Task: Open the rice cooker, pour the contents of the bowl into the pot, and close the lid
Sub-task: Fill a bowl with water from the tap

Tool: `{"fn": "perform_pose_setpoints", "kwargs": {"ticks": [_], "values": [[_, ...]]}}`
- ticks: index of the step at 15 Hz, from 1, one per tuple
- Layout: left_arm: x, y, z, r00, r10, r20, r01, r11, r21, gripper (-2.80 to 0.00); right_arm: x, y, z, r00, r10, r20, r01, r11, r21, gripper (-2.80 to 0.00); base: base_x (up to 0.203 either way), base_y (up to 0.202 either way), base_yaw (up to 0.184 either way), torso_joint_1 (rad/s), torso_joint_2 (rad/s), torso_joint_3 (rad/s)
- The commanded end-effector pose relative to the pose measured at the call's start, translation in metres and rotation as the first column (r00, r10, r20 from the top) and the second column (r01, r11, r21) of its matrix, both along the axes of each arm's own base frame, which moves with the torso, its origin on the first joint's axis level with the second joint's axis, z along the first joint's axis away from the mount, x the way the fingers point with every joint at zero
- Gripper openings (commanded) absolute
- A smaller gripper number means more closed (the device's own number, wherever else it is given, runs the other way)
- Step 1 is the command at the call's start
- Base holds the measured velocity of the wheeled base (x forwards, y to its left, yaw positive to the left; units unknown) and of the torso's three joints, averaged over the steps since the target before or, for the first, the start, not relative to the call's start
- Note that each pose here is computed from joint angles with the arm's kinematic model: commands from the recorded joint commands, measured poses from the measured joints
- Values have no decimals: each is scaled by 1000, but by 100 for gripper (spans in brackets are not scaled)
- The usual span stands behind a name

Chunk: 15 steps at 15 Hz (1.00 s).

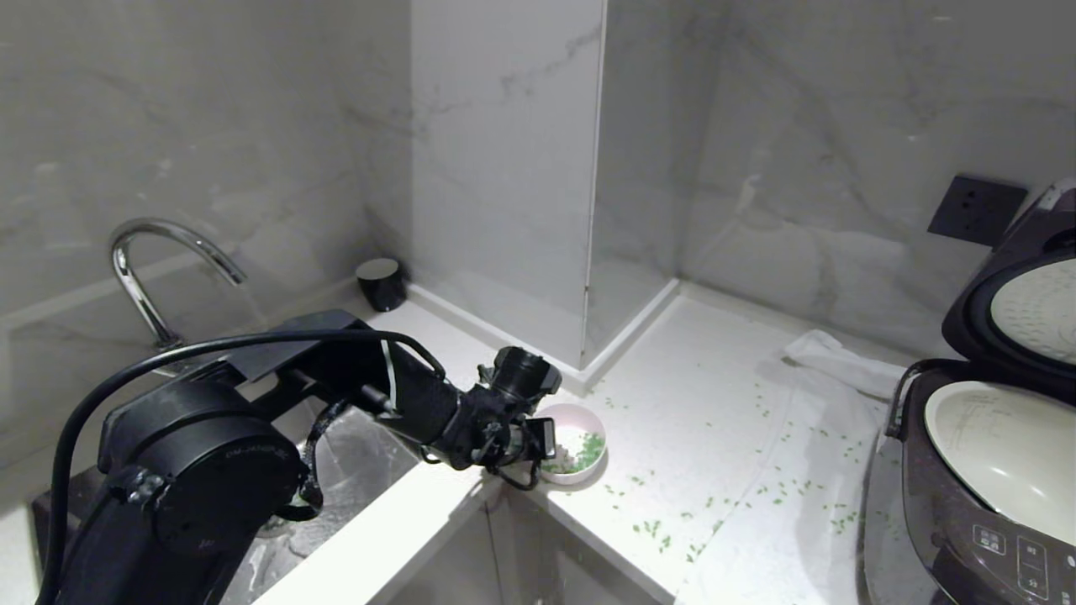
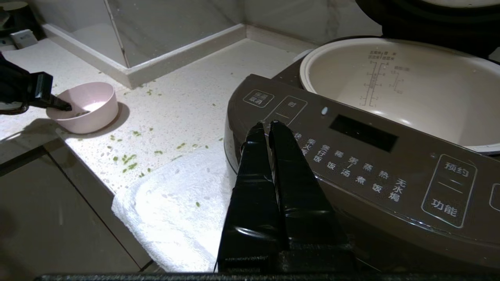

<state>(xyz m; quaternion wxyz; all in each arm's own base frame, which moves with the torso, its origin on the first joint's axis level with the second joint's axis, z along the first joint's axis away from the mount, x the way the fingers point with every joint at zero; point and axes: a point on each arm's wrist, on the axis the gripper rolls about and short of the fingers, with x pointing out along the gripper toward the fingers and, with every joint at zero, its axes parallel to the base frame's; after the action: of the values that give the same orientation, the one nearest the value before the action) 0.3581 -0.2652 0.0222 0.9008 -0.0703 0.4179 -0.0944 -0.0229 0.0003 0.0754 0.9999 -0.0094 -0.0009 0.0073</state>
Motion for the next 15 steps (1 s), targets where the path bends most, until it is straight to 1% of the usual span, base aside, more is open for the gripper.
{"fn": "perform_pose_setpoints", "kwargs": {"ticks": [1, 4, 6, 8, 10, 12, 15], "values": [[0, 0, 2, 1000, 5, 3, -5, 1000, -3, -280, 0, 0, 0, 1000, 1, -2, -1, 1000, -1, -280, 0, 0, 0, 0, 0, 0], [-1, 2, 10, 1000, 9, 12, -9, 1000, -9, -280, 0, 0, 0, 1000, 2, -2, -2, 1000, -2, -280, 0, 0, 0, 0, 0, 0], [1, 8, 18, 1000, 21, 20, -21, 1000, -12, -280, 0, 0, 0, 1000, 1, -2, -1, 1000, -1, -280, 0, 0, 0, 0, 0, 0], [4, 20, 33, 999, 44, 29, -44, 999, -20, -280, 0, 0, 0, 1000, 1, -2, -1, 1000, -1, -280, 0, 0, 0, 0, 0, 0], [9, 35, 46, 996, 79, 37, -78, 997, -29, -280, 0, 0, 0, 1000, 1, -2, -1, 1000, -1, -280, 0, 0, 0, 0, 0, 0], [12, 48, 51, 994, 103, 30, -102, 994, -28, -280, 0, 0, 0, 1000, 1, -2, -1, 1000, -1, -280, 0, 0, 0, 0, 0, 0], [14, 58, 50, 991, 130, 21, -130, 991, -27, -280, 0, 0, 0, 1000, 1, -2, -1, 1000, -1, -280, 0, 0, 0, 0, 0, 0]]}}
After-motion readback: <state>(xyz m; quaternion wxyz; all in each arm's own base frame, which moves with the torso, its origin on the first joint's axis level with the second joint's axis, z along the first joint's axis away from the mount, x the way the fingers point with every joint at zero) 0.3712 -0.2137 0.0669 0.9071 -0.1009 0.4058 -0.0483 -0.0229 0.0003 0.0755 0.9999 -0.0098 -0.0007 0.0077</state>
